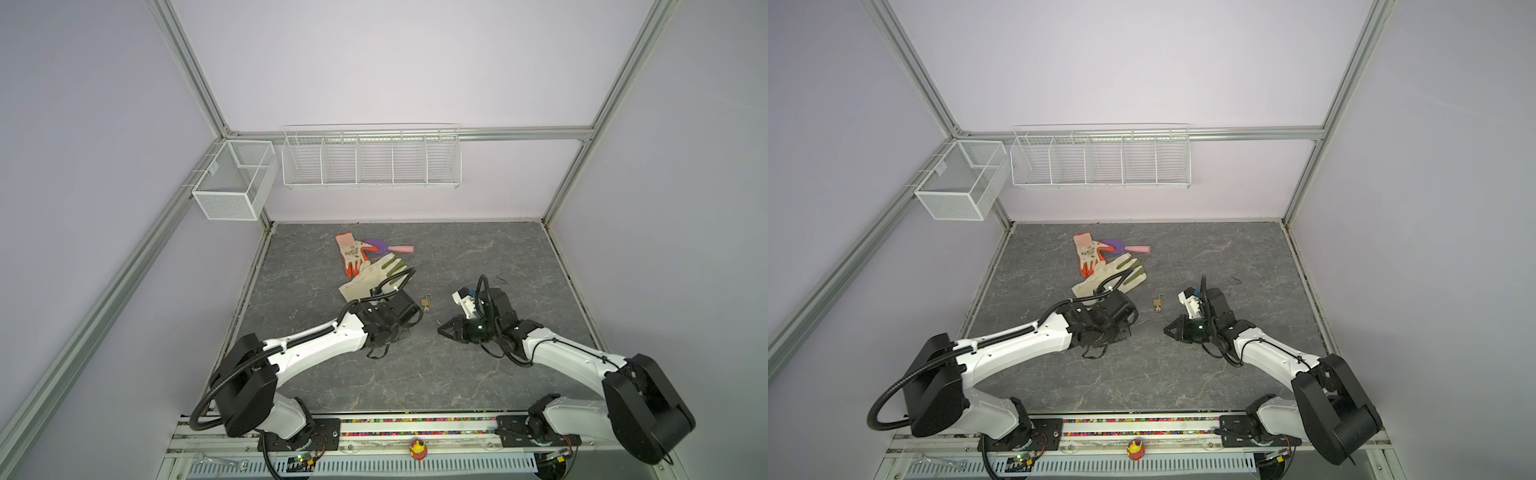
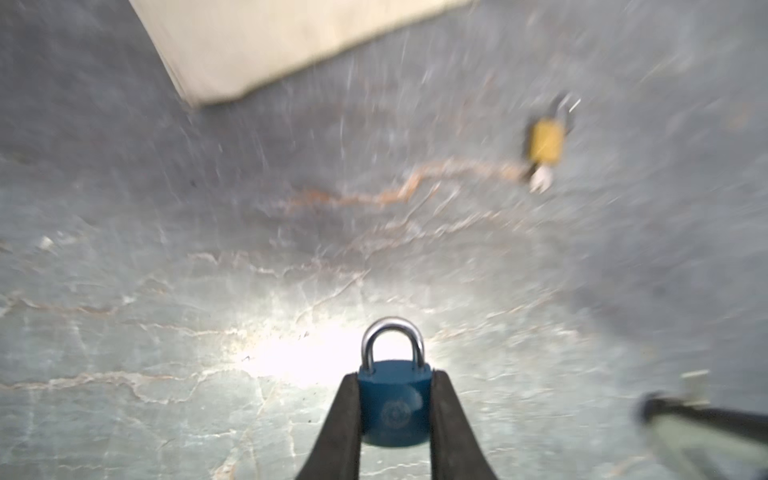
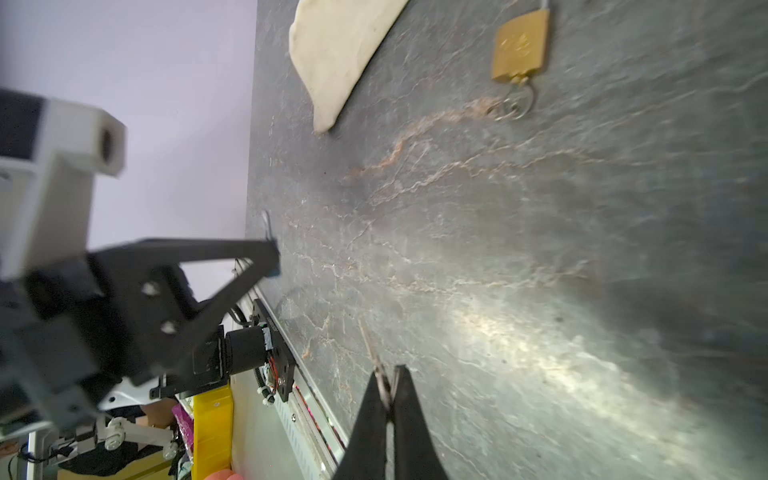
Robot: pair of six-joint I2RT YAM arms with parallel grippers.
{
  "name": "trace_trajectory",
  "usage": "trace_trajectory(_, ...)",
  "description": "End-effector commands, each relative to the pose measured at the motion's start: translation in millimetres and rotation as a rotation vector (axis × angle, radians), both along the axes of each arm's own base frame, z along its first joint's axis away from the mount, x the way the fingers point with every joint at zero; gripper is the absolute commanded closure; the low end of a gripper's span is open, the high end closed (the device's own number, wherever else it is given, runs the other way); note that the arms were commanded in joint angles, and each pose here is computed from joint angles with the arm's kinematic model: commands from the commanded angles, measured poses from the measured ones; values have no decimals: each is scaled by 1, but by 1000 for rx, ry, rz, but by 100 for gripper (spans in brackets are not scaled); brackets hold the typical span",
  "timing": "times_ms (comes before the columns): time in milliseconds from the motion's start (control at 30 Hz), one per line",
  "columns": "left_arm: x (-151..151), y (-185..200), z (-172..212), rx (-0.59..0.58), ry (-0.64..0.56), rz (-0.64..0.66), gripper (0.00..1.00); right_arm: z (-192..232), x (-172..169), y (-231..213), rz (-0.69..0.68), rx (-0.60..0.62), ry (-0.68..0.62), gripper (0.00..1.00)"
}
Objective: Unlock with the key
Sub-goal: 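Lift the blue padlock with the left gripper while the right brings the key toward it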
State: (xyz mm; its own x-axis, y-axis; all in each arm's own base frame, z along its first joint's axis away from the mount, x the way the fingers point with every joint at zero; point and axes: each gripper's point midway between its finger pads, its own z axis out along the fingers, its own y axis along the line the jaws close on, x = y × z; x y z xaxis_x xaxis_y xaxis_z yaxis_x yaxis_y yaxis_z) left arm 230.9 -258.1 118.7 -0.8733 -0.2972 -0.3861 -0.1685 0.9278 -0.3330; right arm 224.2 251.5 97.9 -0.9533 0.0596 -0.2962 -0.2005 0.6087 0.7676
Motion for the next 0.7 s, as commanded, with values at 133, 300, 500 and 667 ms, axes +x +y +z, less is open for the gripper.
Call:
trace_trajectory(133,29,4,63,-170,-181,155,100,34,4,32,-134,67,-184,93)
trace_trajectory(300,36,-6,83,-255,-229,168,100,59,3,60,-134,148,-262,93)
trace_trajectory(500,38,-12,87,-266,-226,157,100,72,2,86,-109,197,-283,93)
trace_trajectory(667,38,-16,87,-277,-219,143,100,74,10,90,-146,175,-322,93)
